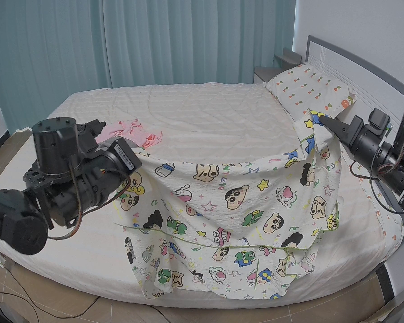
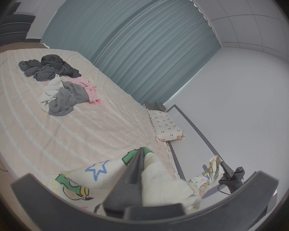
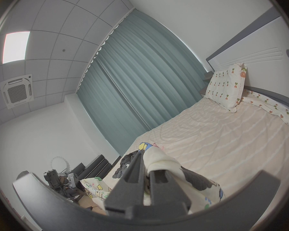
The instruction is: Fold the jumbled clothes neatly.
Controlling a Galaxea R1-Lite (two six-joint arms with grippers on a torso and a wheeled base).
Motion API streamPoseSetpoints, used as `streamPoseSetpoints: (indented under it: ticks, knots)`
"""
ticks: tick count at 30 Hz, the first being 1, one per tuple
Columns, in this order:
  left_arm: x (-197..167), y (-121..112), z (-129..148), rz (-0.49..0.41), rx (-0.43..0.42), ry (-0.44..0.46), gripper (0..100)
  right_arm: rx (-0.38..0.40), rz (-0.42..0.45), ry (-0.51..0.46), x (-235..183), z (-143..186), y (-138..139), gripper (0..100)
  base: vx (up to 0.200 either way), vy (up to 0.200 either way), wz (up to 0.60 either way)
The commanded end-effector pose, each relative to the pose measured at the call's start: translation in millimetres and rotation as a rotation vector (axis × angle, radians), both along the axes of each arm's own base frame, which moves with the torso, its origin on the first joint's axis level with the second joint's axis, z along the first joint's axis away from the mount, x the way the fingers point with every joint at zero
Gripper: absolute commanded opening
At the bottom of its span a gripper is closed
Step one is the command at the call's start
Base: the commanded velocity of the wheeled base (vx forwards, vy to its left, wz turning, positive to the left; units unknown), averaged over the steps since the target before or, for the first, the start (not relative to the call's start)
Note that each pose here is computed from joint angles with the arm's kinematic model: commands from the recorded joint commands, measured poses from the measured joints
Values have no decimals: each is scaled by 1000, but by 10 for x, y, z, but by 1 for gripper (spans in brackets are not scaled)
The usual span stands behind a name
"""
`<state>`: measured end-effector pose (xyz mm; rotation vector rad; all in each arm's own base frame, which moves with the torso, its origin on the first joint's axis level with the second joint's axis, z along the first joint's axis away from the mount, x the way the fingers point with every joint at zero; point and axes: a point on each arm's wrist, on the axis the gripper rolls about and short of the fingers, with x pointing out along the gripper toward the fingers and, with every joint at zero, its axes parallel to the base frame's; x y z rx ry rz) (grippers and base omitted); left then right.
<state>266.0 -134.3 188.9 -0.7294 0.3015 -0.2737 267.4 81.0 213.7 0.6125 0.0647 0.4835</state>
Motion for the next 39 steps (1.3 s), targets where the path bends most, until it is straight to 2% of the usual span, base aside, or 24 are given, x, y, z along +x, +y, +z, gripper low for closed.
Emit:
streamPoseSetpoints:
  ticks: [1,3,10,16,21,33,38,39]
  knots:
    - [427,-37,-259,46,33,59,0,-24,-38,55,435,-237,3,0,200,0,0]
    - [526,-53,-319,53,42,67,0,-32,-45,64,539,-294,-2,0,200,0,0]
    - [965,-125,-730,58,154,109,0,-65,-53,139,900,-673,60,0,200,0,0]
    - [1321,-207,-996,71,169,118,0,-77,-69,170,1181,-918,68,0,0,0,0]
    - [1533,-202,-1189,88,195,169,0,-83,-73,182,1353,-1076,99,0,0,0,0]
    - [1997,-118,-1733,201,250,228,0,-89,-105,210,1857,-1568,130,0,0,0,0]
    - [2130,-117,-1786,221,256,236,0,-97,-116,248,2019,-1756,103,0,0,0,0]
    - [2130,-117,-1786,221,256,236,100,-97,-116,248,2019,-1756,103,0,0,0,0]
